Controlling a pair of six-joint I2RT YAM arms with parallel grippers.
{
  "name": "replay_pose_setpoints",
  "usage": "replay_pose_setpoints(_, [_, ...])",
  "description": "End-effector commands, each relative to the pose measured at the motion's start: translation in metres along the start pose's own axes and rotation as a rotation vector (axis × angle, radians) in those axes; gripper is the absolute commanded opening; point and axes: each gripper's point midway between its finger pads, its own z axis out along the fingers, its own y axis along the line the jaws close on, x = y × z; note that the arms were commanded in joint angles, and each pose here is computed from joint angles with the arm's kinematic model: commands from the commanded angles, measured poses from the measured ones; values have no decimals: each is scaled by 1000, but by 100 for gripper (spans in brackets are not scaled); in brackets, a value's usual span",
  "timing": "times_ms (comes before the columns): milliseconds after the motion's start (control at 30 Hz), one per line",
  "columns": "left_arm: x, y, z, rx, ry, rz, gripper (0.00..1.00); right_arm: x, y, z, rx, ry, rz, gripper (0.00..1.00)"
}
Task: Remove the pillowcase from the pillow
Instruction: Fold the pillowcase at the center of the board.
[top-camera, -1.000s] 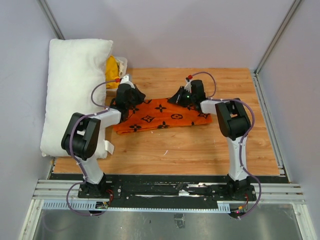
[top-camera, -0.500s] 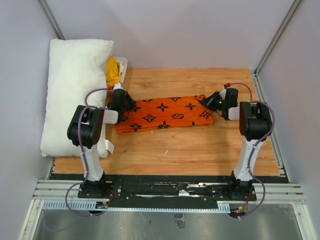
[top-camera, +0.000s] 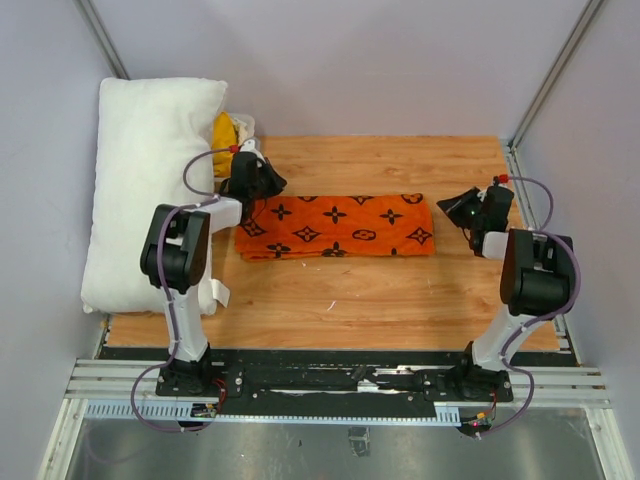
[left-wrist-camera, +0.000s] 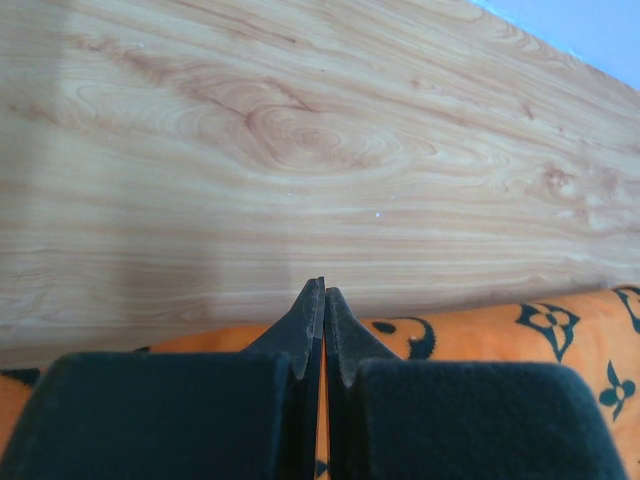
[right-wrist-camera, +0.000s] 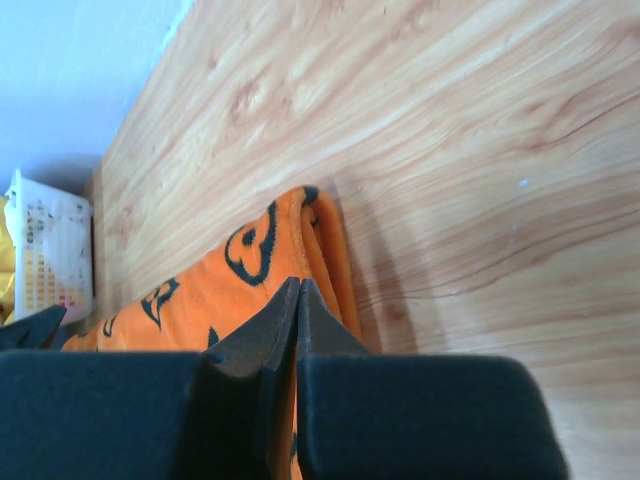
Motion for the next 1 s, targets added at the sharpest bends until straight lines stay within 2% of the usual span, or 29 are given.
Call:
replay_pose_setpoints(0, [-11,-16,-14,45,5,43,0,-30,7,-21,46,-86,-104,1])
replay_pose_setpoints(67, [-22,-28,-23,78,-9,60,0,-31,37,-25,38,-85,-204,1])
replay_pose_setpoints(167, [-23,-29,-28,80,-11,47,0,-7,101,-15,-64,-29,-353,1])
replay_pose_setpoints(300, [-1,3,-32,7,-2,-17,0,27,143,15,-203,96,-366,1])
replay_pose_setpoints(333, [5,12,-33,-4,2,-41,0,41,141,26,-227,153,-341,1])
replay_pose_setpoints(433, [10,40,-37,-46,-22,-99,0,53,131,50,-238,196,-305,1])
replay_pose_setpoints(567, [14,76,-37,-104,-26,-135,0,56,84,76,-158,217,-257,1])
replay_pose_setpoints(700, [19,101,-36,-128,-15,-181,0,42,47,76,-105,196,-192,1])
replay_pose_setpoints(967, [23,112,-37,-174,0,-233,0,23,-2,59,-26,159,-106,1])
